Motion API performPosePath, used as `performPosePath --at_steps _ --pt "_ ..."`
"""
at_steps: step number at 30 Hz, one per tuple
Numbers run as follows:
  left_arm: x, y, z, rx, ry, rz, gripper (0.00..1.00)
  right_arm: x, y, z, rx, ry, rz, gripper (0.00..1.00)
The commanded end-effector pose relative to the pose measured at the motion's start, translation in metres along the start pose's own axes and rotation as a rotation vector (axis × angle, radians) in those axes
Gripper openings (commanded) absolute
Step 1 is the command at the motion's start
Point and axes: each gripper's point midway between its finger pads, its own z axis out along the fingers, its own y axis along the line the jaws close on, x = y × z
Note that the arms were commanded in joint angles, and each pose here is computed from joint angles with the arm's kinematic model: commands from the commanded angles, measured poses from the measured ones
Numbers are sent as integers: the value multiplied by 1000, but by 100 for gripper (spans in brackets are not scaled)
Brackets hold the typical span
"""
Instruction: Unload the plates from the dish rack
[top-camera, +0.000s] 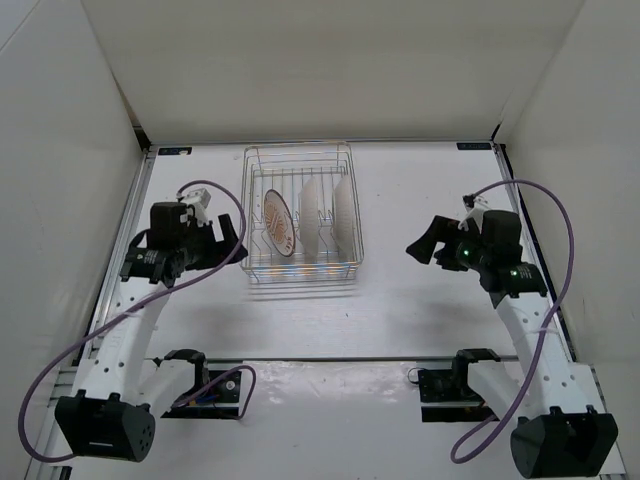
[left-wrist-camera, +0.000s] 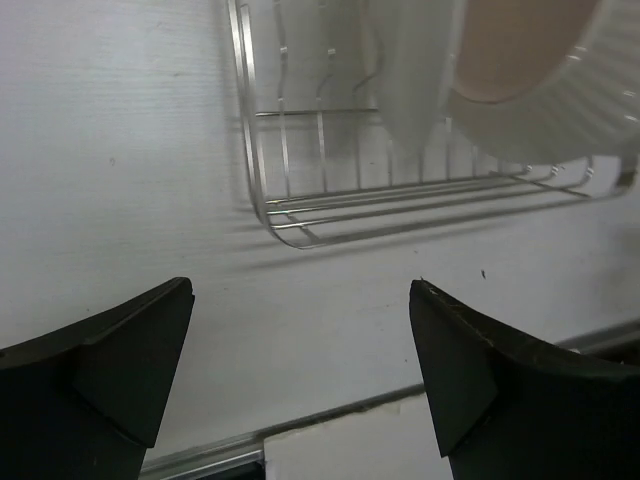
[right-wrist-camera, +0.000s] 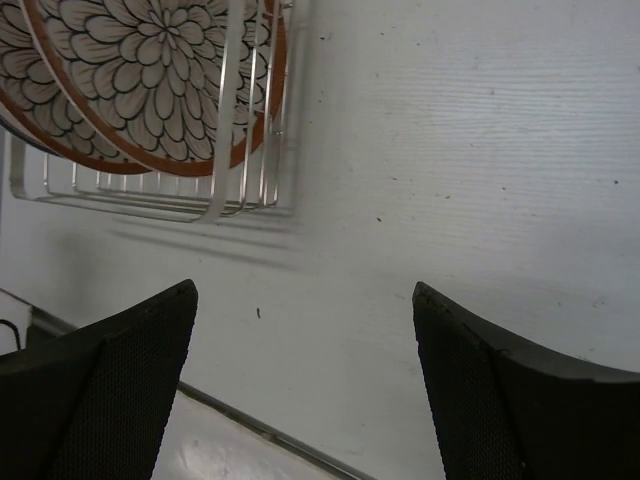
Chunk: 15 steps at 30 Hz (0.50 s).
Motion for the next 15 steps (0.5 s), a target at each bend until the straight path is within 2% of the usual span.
performPosePath --at_steps 1,3,4,6,7,10,11,13,15 --pt "22 -25 -38 141 148 111 100 -13 29 -6 -121 31 -12 89" --pt "25 -9 -36 61 132 130 100 -21 21 -3 -41 20 87 89" --pt "42 2 -32 25 149 117 100 -15 11 -4 34 48 173 89" --pt "46 16 -30 -33 89 104 100 -26 21 -10 12 65 154 89" --pt "57 20 -30 -28 74 101 100 -36 39 -14 -81 57 93 89" --pt "48 17 -41 -22 -26 146 100 -47 79 -10 -326 70 80 89" --pt "51 21 -42 -42 -28 137 100 -71 97 -9 -429 -18 39 89" --pt "52 23 -46 -57 -25 132 100 -71 100 7 -460 22 90 89" --pt "53 24 -50 -64 -24 127 100 -81 113 18 -494 46 45 89"
